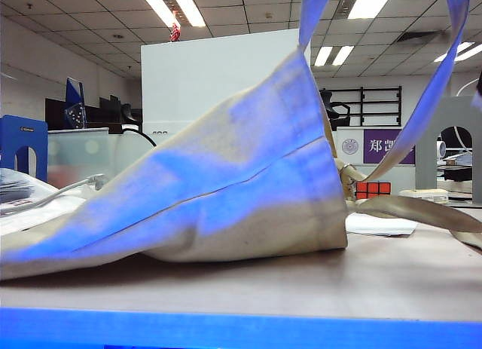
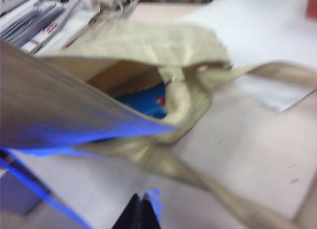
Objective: Take the glasses case out of the canvas bag and put it on the table.
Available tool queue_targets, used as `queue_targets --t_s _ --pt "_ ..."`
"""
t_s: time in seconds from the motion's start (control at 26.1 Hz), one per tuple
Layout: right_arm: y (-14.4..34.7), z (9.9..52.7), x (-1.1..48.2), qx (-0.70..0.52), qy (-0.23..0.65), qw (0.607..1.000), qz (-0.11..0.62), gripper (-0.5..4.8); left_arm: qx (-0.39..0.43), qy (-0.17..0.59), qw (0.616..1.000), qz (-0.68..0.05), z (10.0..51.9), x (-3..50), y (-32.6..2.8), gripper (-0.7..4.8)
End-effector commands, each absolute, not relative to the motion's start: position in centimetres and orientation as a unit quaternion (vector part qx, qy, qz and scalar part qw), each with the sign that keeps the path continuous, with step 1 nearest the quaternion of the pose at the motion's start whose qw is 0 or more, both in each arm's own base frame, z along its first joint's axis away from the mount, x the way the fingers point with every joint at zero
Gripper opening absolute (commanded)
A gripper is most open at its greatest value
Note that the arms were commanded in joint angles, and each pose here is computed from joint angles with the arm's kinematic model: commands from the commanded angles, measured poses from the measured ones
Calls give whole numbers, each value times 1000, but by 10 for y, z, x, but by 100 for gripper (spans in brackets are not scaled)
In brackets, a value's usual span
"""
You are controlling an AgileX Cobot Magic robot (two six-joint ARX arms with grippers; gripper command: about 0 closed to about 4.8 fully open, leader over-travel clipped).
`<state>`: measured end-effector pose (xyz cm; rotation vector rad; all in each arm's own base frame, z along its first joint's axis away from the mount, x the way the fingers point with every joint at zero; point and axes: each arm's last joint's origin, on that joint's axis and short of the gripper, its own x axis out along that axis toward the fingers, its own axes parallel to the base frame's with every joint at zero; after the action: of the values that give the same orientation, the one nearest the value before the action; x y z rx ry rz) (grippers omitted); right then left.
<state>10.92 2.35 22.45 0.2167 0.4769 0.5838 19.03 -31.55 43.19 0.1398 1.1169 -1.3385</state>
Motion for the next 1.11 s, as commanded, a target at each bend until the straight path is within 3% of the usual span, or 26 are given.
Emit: queue_targets --t_s 0.04,0.38,0.5,0.57,0.8,0.96,1.03,1.11 --pt "29 223 125 151 250 888 355 -6 60 477 636 -604 440 180 -314 -6" --pt "55 214 171 252 288 805 453 -6 68 469 632 -613 441 173 -319 -6" --pt "69 208 166 281 345 745 496 -6 96 451 670 -582 440 181 -316 -6" --pt "75 209 162 274 350 729 520 -6 93 443 695 -559 441 192 -310 -6" --pt "71 218 138 284 372 711 525 -6 47 402 777 -482 450 237 -286 -6" --pt "68 224 132 267 346 727 530 -6 21 394 776 -492 457 237 -281 -6" --pt "69 220 136 261 349 742 510 -6 -1 392 739 -548 464 224 -287 -6" --pt "72 215 146 263 356 740 507 -6 0 384 725 -571 472 208 -286 -6"
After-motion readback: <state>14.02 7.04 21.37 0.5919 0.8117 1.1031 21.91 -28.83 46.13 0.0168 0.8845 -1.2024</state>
